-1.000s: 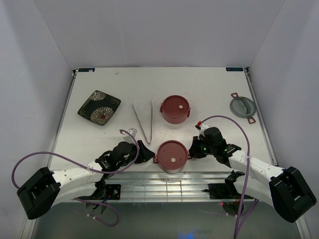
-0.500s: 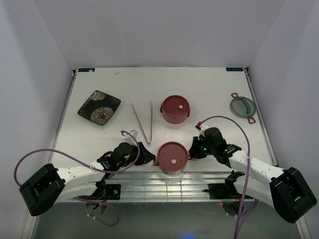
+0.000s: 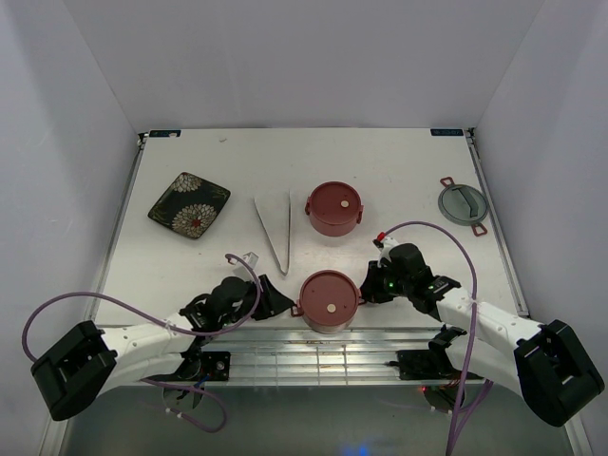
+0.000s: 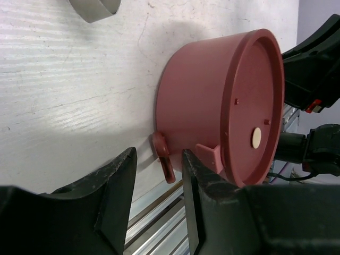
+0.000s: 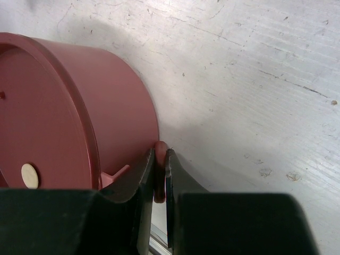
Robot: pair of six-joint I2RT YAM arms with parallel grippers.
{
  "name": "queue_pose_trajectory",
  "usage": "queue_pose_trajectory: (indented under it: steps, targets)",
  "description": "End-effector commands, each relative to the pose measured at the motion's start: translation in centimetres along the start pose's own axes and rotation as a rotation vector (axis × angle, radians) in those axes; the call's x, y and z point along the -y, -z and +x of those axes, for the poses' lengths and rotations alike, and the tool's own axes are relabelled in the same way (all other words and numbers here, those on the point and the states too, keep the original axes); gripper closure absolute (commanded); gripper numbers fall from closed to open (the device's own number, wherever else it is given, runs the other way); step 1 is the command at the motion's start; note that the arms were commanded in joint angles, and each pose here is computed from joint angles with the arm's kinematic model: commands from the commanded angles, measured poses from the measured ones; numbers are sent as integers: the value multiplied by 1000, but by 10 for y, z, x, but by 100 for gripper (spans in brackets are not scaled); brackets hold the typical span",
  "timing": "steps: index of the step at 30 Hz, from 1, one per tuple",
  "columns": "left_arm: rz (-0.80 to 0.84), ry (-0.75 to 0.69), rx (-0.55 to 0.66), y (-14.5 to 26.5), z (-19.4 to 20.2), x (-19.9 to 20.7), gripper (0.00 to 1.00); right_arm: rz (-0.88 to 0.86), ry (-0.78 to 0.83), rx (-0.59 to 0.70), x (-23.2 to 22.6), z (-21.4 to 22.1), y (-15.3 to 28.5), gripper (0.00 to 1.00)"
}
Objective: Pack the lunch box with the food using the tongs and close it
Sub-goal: Pick up the packing box from the center of the board.
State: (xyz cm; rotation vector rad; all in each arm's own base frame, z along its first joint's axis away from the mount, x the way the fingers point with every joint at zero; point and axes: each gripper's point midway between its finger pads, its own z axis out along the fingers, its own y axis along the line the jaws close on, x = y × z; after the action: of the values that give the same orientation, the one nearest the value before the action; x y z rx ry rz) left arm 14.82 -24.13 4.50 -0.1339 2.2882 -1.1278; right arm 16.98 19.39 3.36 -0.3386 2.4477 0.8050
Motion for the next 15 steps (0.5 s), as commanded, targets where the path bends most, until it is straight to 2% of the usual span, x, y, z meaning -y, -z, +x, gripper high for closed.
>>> queue_pose_trajectory:
  steps: [1,8,15]
  targets:
    - [10,3,-11,-2,-1,6,50,-14,12,19,-2,-1,0,92]
    - [-23,16,-45,-7,6,0,51,-20,7,28,-5,-4,1,92]
    - [3,-3,-20,-10,-4,13,53,-26,6,33,-6,-5,1,92]
